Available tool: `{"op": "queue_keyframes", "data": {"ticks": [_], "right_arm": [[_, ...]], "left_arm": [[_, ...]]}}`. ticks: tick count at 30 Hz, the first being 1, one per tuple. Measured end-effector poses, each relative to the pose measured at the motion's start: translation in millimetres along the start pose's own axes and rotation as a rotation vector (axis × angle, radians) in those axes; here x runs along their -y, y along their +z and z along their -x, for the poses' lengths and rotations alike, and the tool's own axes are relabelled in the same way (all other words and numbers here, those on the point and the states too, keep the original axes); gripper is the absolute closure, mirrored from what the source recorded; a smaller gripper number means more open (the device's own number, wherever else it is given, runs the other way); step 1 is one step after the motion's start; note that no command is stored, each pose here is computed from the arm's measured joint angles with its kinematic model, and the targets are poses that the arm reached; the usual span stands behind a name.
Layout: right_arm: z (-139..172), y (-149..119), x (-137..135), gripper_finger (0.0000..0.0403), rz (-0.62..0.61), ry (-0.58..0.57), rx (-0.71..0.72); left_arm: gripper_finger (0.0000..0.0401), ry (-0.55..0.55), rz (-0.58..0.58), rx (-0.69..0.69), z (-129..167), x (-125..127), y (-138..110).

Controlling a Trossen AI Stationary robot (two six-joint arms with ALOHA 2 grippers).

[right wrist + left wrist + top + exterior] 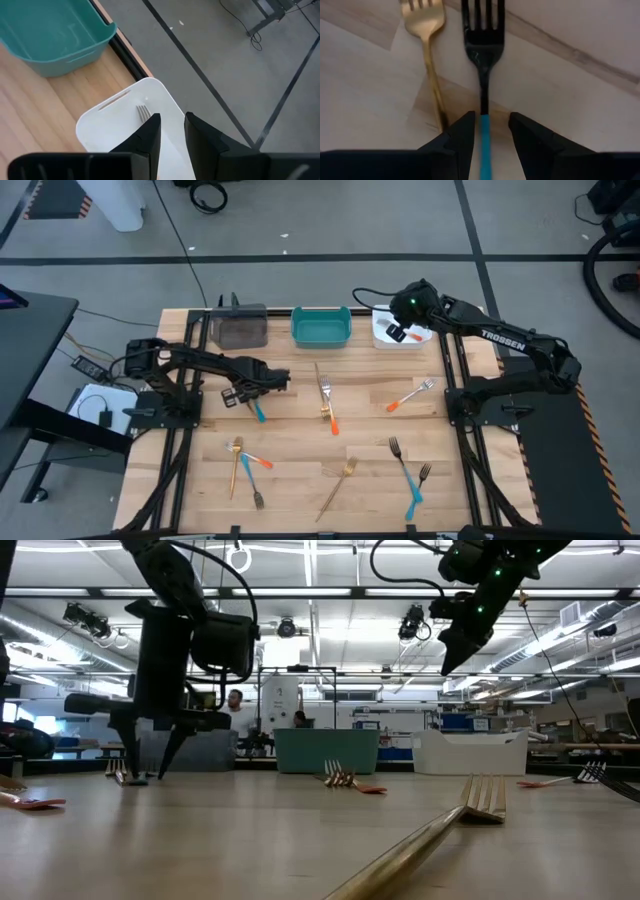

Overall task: Sort silverware by color (type)
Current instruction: Put the blue fork into the black bin

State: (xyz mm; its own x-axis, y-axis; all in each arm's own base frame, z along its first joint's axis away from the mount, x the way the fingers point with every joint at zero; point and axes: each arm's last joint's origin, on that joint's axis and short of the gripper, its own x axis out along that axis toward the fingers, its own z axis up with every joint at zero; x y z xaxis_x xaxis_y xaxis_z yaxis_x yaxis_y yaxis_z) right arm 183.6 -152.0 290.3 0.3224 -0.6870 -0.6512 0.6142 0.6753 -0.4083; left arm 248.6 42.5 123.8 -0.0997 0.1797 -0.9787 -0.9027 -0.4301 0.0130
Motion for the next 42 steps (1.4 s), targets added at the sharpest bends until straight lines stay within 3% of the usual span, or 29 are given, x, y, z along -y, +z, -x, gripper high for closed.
{"op": "queue_keyframes", "data": {"ticks": [5, 13, 21, 31, 36, 42], "right_arm": [[0.0, -2.1, -0.5, 0.0309, 0.008, 0.005, -0.020], [0.0, -2.4, -0.6, 0.0309, 0.009, 0.006, -0.023], [0.0, -2.4, -0.6, 0.0308, 0.009, 0.005, -0.024], [0.1, -2.2, -0.6, 0.0308, 0.009, 0.005, -0.022], [0.1, -0.3, -1.1, 0.0309, 0.000, 0.030, 0.002], [0.1, 5.9, -0.4, 0.0309, -0.048, 0.043, 0.067]], "left_arm": [[0.0273, 0.009, 0.013, 0.003, -1.2, 1.1, 4.8], [0.0383, -0.001, -0.113, 0.020, -2.1, 2.3, 5.8], [0.0384, -0.033, -0.245, 0.024, 2.3, 4.7, 4.4], [0.0384, -0.222, -0.419, 0.082, 50.8, 23.7, 6.6], [0.0384, -0.223, -0.497, 0.246, 85.9, 31.2, 25.3], [0.0383, -0.181, -0.620, 0.501, 140.9, 43.0, 64.4]]}}
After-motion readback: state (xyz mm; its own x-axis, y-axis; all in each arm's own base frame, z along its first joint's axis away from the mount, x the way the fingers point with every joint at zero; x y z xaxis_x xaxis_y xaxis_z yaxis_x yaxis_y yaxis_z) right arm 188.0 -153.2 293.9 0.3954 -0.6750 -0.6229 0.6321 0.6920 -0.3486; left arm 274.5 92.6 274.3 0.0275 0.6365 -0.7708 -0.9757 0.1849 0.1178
